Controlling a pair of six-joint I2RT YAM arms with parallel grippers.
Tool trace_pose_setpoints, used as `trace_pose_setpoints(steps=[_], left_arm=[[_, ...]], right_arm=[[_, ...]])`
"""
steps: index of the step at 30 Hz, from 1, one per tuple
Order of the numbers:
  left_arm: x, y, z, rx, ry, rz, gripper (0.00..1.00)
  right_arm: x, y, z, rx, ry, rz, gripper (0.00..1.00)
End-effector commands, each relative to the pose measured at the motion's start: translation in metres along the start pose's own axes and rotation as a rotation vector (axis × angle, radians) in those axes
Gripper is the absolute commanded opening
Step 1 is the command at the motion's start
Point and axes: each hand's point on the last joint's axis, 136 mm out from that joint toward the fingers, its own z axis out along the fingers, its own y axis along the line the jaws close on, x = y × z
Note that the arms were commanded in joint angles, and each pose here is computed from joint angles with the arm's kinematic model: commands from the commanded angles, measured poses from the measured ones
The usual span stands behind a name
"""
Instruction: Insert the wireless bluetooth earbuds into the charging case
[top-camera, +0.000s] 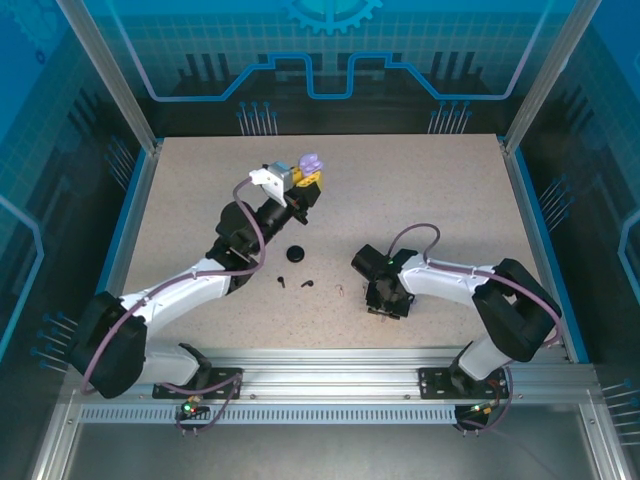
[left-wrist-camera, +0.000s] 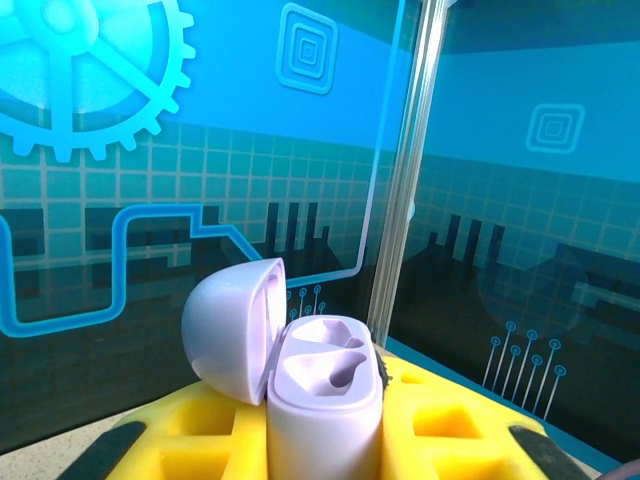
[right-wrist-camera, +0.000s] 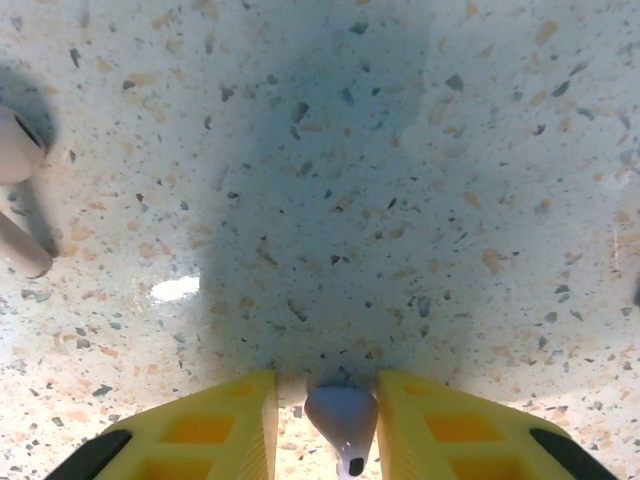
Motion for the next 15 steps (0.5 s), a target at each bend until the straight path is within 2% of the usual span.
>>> trace_pose_setpoints(steps=[1, 9, 15], left_arm=[[-0.017, -0.012, -0.006, 0.043, -0.041, 0.009, 0.0], [-0.013, -0.021, -0.006, 0.083, -0.027, -0.005, 0.0], [-0.007, -0.024, -0.008, 0.099, -0.039, 0.004, 0.0]], right_arm=[[0.01, -0.025, 0.016, 0.087, 0.029, 0.007, 0.27], [0.009, -0.024, 0.014, 0.051, 0.007, -0.012, 0.15], [-0.01, -0.015, -0.02, -0.044, -0.122, -0.059, 0.13]])
